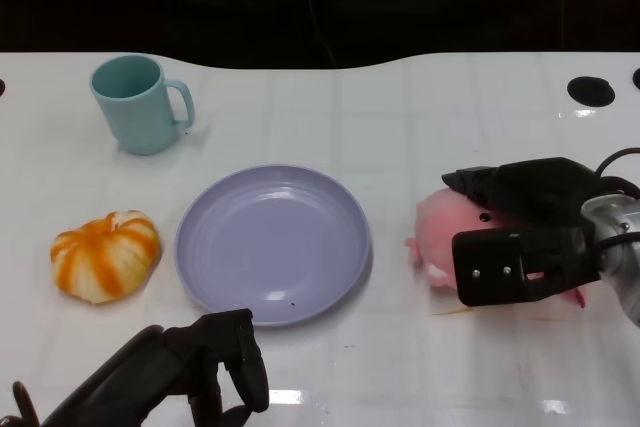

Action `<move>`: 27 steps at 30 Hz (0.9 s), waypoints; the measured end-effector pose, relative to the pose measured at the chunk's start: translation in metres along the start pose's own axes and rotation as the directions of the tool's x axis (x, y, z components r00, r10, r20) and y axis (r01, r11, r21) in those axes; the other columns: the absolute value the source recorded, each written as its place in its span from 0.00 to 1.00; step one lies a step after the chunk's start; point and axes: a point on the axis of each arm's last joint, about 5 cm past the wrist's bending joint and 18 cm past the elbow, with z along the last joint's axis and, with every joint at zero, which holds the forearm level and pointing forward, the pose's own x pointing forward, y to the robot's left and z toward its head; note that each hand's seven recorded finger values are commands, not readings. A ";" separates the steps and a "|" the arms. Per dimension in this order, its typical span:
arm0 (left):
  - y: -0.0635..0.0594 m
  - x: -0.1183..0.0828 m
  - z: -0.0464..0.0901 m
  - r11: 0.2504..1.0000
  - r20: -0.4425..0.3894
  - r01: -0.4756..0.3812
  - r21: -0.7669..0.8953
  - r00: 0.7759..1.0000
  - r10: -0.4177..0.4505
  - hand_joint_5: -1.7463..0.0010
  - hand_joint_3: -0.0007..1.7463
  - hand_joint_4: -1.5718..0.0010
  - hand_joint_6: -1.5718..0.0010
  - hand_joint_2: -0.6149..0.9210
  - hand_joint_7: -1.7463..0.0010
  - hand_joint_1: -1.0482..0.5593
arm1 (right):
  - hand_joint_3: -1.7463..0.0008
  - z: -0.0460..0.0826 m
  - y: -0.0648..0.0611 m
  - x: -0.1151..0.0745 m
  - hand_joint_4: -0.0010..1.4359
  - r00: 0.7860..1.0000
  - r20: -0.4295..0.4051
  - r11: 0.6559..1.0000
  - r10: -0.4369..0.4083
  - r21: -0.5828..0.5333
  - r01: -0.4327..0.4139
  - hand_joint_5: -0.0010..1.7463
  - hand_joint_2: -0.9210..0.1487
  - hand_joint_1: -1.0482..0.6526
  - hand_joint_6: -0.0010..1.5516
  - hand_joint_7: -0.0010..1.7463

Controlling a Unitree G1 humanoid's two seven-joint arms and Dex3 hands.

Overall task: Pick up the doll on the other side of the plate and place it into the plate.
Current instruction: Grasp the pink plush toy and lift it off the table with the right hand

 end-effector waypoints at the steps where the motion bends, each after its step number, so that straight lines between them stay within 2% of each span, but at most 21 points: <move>1: 0.000 0.000 0.000 1.000 0.000 0.000 0.000 1.000 0.000 0.00 0.61 0.61 0.69 0.80 0.05 0.53 | 0.93 0.000 0.001 0.001 0.47 1.000 0.003 1.000 -0.016 0.025 0.016 0.29 0.00 0.30 0.53 0.05; 3: 0.000 0.000 0.000 1.000 0.000 0.000 0.000 1.000 0.000 0.00 0.61 0.62 0.69 0.80 0.06 0.53 | 0.93 -0.002 0.003 0.002 0.48 0.999 0.000 0.997 -0.042 0.072 0.042 0.33 0.00 0.32 0.56 0.04; 4: 0.000 0.000 0.000 1.000 0.000 0.000 0.000 1.000 0.000 0.00 0.61 0.61 0.69 0.80 0.06 0.53 | 0.93 -0.002 0.003 0.002 0.55 0.999 -0.001 0.995 -0.051 0.086 0.051 0.38 0.00 0.40 0.63 0.08; 5: 0.000 0.000 0.000 1.000 -0.001 0.000 0.000 1.000 0.000 0.00 0.61 0.61 0.69 0.80 0.06 0.53 | 0.94 -0.002 0.003 0.003 0.57 0.998 -0.002 0.993 -0.058 0.100 0.058 0.41 0.00 0.43 0.67 0.09; 7: 0.000 0.000 0.000 1.000 -0.002 0.000 -0.001 1.000 0.000 0.00 0.61 0.61 0.69 0.79 0.06 0.53 | 0.94 0.000 0.002 0.005 0.58 0.998 -0.001 0.991 -0.069 0.111 0.069 0.49 0.00 0.46 0.71 0.09; 8: 0.000 0.000 0.000 1.000 -0.002 0.000 -0.001 1.000 0.000 0.00 0.61 0.61 0.69 0.79 0.06 0.53 | 0.94 0.000 0.001 0.005 0.60 0.997 0.000 0.991 -0.073 0.115 0.072 0.68 0.02 0.50 0.77 0.12; 10: 0.000 0.000 0.000 1.000 -0.004 0.000 -0.002 1.000 0.000 0.00 0.61 0.61 0.69 0.79 0.07 0.53 | 0.92 0.000 0.000 0.006 0.60 0.997 0.004 0.990 -0.076 0.122 0.075 0.84 0.04 0.53 0.81 0.15; 12: 0.000 0.000 0.000 1.000 -0.009 0.000 -0.004 1.000 0.000 0.00 0.61 0.61 0.69 0.79 0.07 0.53 | 0.90 0.000 -0.001 0.007 0.60 0.997 0.009 0.989 -0.078 0.124 0.077 0.88 0.05 0.53 0.82 0.17; 13: 0.000 0.000 0.000 1.000 -0.011 0.000 -0.005 1.000 0.000 0.00 0.61 0.61 0.69 0.79 0.07 0.53 | 0.88 0.001 -0.001 0.007 0.59 0.996 0.014 0.989 -0.084 0.121 0.082 0.92 0.03 0.51 0.80 0.18; 15: 0.000 0.000 0.000 1.000 -0.011 0.000 -0.005 1.000 0.000 0.00 0.62 0.61 0.68 0.79 0.07 0.52 | 0.87 0.002 0.000 0.008 0.55 0.994 0.028 0.990 -0.106 0.101 0.103 0.90 0.01 0.48 0.76 0.21; 16: 0.000 0.000 0.000 1.000 -0.010 0.000 -0.005 1.000 0.000 0.00 0.62 0.61 0.68 0.79 0.07 0.52 | 0.87 0.004 0.001 0.008 0.54 0.993 0.034 0.990 -0.116 0.088 0.113 0.92 0.00 0.47 0.70 0.33; 18: 0.000 0.000 0.000 1.000 -0.010 0.000 -0.005 1.000 0.000 0.00 0.62 0.61 0.68 0.78 0.07 0.52 | 0.87 0.005 0.003 0.008 0.53 0.991 0.042 0.989 -0.130 0.072 0.127 0.92 0.00 0.47 0.64 0.44; 19: 0.000 0.000 0.000 1.000 -0.010 0.000 -0.005 1.000 0.000 0.00 0.62 0.61 0.68 0.78 0.07 0.52 | 0.87 0.005 0.003 0.008 0.53 0.989 0.045 0.988 -0.139 0.072 0.136 0.95 0.02 0.48 0.60 0.54; 20: 0.000 0.000 0.000 1.000 -0.011 0.000 -0.005 1.000 0.000 0.00 0.62 0.61 0.68 0.78 0.07 0.53 | 0.85 0.005 0.004 0.008 0.56 0.987 0.048 0.986 -0.152 0.073 0.149 0.98 0.03 0.47 0.55 0.65; 21: 0.000 0.000 0.000 1.000 -0.011 0.000 -0.005 1.000 0.000 0.00 0.63 0.61 0.68 0.78 0.07 0.53 | 0.85 0.005 0.005 0.008 0.57 0.985 0.051 0.984 -0.164 0.076 0.160 0.99 0.03 0.47 0.54 0.68; 24: 0.000 0.000 0.000 1.000 -0.010 0.000 -0.005 1.000 0.000 0.00 0.63 0.61 0.68 0.78 0.07 0.53 | 0.81 0.005 0.010 0.006 0.63 0.976 0.058 0.974 -0.211 0.093 0.206 1.00 0.08 0.48 0.46 0.91; 25: 0.000 0.000 0.000 1.000 -0.010 0.000 -0.005 1.000 0.000 0.00 0.63 0.61 0.68 0.78 0.07 0.53 | 0.80 0.005 0.012 0.006 0.63 0.971 0.062 0.970 -0.230 0.099 0.224 1.00 0.09 0.48 0.44 0.96; 26: 0.000 0.000 0.000 1.000 -0.010 0.000 -0.005 1.000 0.000 0.00 0.63 0.62 0.68 0.78 0.07 0.53 | 0.79 0.005 0.013 0.006 0.64 0.966 0.067 0.964 -0.250 0.107 0.242 1.00 0.10 0.48 0.47 0.86; 27: 0.000 0.000 0.000 1.000 -0.010 0.001 -0.005 1.000 -0.001 0.00 0.64 0.62 0.68 0.78 0.08 0.53 | 0.78 0.006 0.014 0.006 0.64 0.961 0.067 0.959 -0.268 0.115 0.260 1.00 0.11 0.48 0.48 0.82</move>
